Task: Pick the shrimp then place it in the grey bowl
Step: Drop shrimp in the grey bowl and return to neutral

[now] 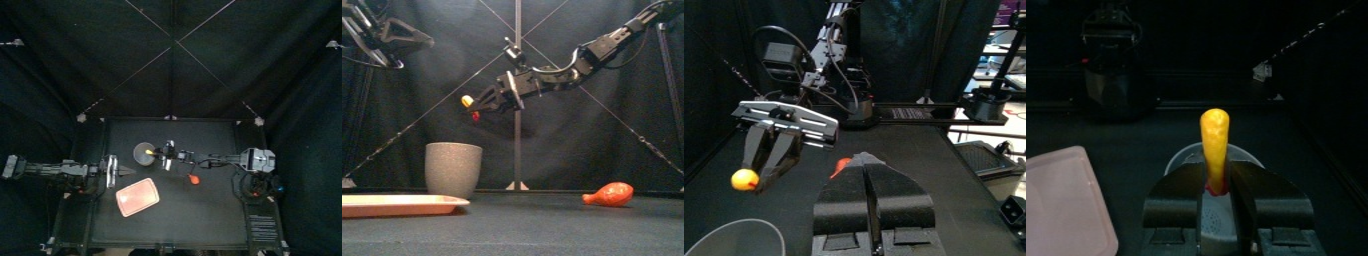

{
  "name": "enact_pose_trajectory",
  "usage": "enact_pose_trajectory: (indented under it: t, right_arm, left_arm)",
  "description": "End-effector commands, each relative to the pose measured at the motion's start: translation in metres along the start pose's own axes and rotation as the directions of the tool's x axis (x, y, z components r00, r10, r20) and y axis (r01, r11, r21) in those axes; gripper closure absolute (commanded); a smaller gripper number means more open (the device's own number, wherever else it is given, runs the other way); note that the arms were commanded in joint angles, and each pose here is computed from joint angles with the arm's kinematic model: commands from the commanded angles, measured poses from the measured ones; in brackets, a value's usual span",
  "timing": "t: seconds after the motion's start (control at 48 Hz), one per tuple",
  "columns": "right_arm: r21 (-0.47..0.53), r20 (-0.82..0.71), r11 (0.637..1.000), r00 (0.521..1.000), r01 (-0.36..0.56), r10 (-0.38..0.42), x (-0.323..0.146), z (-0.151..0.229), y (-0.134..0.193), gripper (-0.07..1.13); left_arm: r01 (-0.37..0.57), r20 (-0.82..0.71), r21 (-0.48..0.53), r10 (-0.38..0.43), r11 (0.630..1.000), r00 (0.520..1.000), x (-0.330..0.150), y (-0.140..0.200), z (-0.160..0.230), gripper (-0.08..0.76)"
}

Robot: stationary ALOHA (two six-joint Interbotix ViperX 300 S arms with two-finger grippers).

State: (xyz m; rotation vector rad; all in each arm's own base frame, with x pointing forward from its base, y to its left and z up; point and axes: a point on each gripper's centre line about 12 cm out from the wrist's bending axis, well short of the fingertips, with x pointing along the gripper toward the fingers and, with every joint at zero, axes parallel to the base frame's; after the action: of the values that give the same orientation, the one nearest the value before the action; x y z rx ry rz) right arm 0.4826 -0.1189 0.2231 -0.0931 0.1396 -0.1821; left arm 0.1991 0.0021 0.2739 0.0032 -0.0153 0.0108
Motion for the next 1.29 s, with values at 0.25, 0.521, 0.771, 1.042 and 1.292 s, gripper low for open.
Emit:
enact_pose_trajectory:
  t: [0.25,0.521,0.771,1.042,1.292]
  right_arm:
    - [0.043,0.033,0.999,0.999,0.030,-0.031,0.029,0.018,-0.007,0.39]
    - [0.066,0.007,0.997,0.999,0.040,-0.040,0.027,0.013,-0.008,0.29]
    - [0.065,0.010,0.997,1.000,0.029,-0.030,0.024,0.015,-0.002,0.29]
    - [0.040,0.010,0.998,0.999,-0.039,0.039,-0.004,0.022,0.030,0.29]
    - [0.047,-0.032,0.994,0.995,-0.094,0.095,-0.047,0.010,0.056,0.29]
  left_arm:
    - [0.004,0.014,0.022,-0.004,1.000,1.000,0.001,0.000,0.005,0.535]
    - [0.005,0.011,0.024,-0.005,1.000,1.000,0.001,0.000,0.005,0.535]
    - [0.003,0.006,0.022,-0.003,1.000,1.000,0.001,0.000,0.003,0.535]
    - [0.005,0.000,0.022,-0.005,1.000,1.000,0.001,0.000,0.000,0.535]
    - [0.004,-0.002,0.021,-0.004,1.000,1.000,0.000,0.000,0.000,0.535]
